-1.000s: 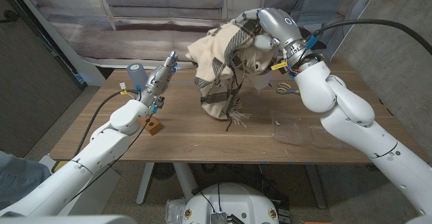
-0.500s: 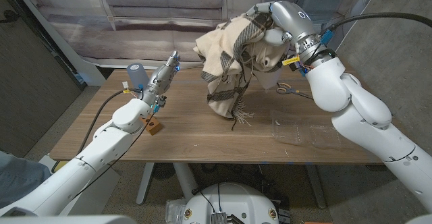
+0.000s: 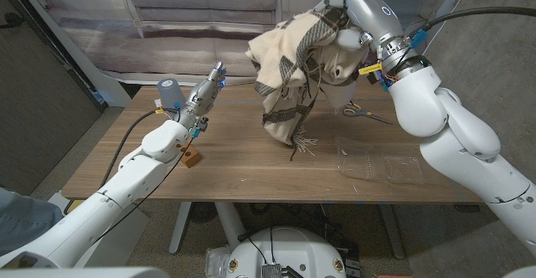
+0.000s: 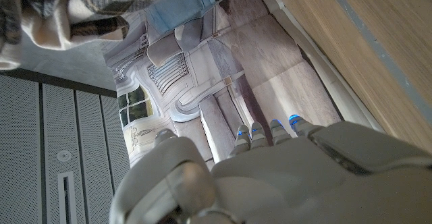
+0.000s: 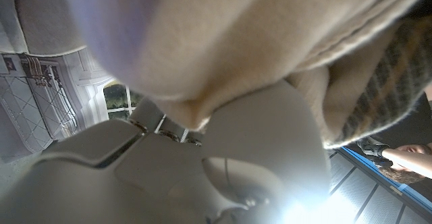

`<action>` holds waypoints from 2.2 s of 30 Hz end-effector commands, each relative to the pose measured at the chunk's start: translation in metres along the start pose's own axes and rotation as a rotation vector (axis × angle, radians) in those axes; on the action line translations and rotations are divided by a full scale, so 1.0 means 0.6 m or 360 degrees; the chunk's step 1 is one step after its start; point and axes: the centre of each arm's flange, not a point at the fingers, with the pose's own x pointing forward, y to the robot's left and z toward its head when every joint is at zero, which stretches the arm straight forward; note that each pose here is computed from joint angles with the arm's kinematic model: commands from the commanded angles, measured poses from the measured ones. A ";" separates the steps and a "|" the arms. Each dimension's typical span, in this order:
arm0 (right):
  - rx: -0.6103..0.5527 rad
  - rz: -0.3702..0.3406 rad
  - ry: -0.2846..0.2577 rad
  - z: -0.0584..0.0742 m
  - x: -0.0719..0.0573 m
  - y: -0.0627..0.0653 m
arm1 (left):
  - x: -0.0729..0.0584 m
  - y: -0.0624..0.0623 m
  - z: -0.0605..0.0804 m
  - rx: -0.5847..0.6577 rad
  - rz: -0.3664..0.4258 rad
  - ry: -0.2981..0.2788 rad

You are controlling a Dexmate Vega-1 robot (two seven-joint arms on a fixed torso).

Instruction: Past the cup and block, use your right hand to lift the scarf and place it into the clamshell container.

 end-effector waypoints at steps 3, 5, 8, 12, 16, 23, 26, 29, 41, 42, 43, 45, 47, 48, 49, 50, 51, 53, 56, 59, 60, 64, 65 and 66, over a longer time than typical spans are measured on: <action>-0.0024 -0.0027 0.0051 -0.002 -0.007 -0.025 | 0.004 0.004 0.001 -0.0003 -0.0013 0.0007; -0.0015 -0.0028 0.0060 -0.004 -0.007 -0.028 | 0.004 0.004 0.002 0.0006 -0.0008 0.0010; -0.0005 -0.0030 0.0075 -0.007 -0.008 -0.033 | 0.004 0.004 0.003 0.0010 -0.0010 0.0014; -0.0007 -0.0044 0.0089 -0.008 -0.016 -0.041 | 0.005 0.003 0.002 -0.0001 -0.0012 0.0012; -0.0020 -0.0062 0.0106 -0.008 -0.025 -0.049 | 0.007 0.002 0.001 0.0004 -0.0018 0.0014; -0.0042 -0.0063 0.0139 -0.012 -0.036 -0.060 | 0.017 -0.004 0.001 -0.0006 -0.0027 -0.0002; -0.0048 -0.0063 0.0149 -0.014 -0.038 -0.063 | 0.019 -0.006 0.000 -0.0006 -0.0032 -0.0001; -0.0054 -0.0069 0.0176 -0.020 -0.044 -0.065 | 0.024 -0.012 -0.001 -0.0018 -0.0037 -0.0005; -0.0084 -0.0077 0.0267 -0.033 -0.069 -0.078 | 0.039 -0.015 -0.003 -0.0012 -0.0062 -0.0003; -0.0086 -0.0079 0.0274 -0.033 -0.071 -0.079 | 0.041 -0.015 -0.004 -0.0018 -0.0068 -0.0003; -0.0089 -0.0081 0.0280 -0.033 -0.073 -0.080 | 0.043 -0.015 -0.004 -0.0019 -0.0074 -0.0002; -0.0094 -0.0086 0.0289 -0.032 -0.076 -0.082 | 0.047 -0.016 -0.004 -0.0017 -0.0077 -0.0003; -0.0097 -0.0092 0.0295 -0.032 -0.079 -0.085 | 0.051 -0.017 -0.005 -0.0020 -0.0085 0.0000; -0.0100 -0.0098 0.0300 -0.031 -0.080 -0.086 | 0.053 -0.017 -0.005 -0.0022 -0.0089 0.0001; -0.0104 -0.0103 0.0305 -0.031 -0.081 -0.088 | 0.054 -0.018 -0.005 -0.0016 -0.0093 0.0001; -0.0105 -0.0107 0.0309 -0.030 -0.082 -0.089 | 0.056 -0.018 -0.004 -0.0011 -0.0096 0.0001; -0.0106 -0.0111 0.0313 -0.030 -0.083 -0.091 | 0.058 -0.018 -0.004 -0.0017 -0.0099 -0.0003; -0.0116 -0.0119 0.0321 -0.029 -0.086 -0.094 | 0.061 -0.018 -0.002 -0.0012 -0.0104 -0.0006; -0.0129 -0.0137 0.0337 -0.028 -0.092 -0.099 | 0.066 -0.019 -0.003 -0.0012 -0.0111 -0.0006; -0.0138 -0.0156 0.0352 -0.027 -0.098 -0.105 | 0.070 -0.021 -0.003 -0.0009 -0.0120 -0.0003; -0.0143 -0.0158 0.0355 -0.027 -0.100 -0.106 | 0.071 -0.021 -0.003 -0.0007 -0.0120 -0.0004; -0.0157 -0.0180 0.0374 -0.027 -0.107 -0.113 | 0.075 -0.022 -0.004 -0.0008 -0.0134 -0.0002; -0.0161 -0.0184 0.0380 -0.027 -0.108 -0.115 | 0.076 -0.022 -0.004 -0.0007 -0.0136 -0.0001; -0.0166 -0.0188 0.0385 -0.027 -0.108 -0.116 | 0.076 -0.022 -0.003 -0.0007 -0.0141 -0.0001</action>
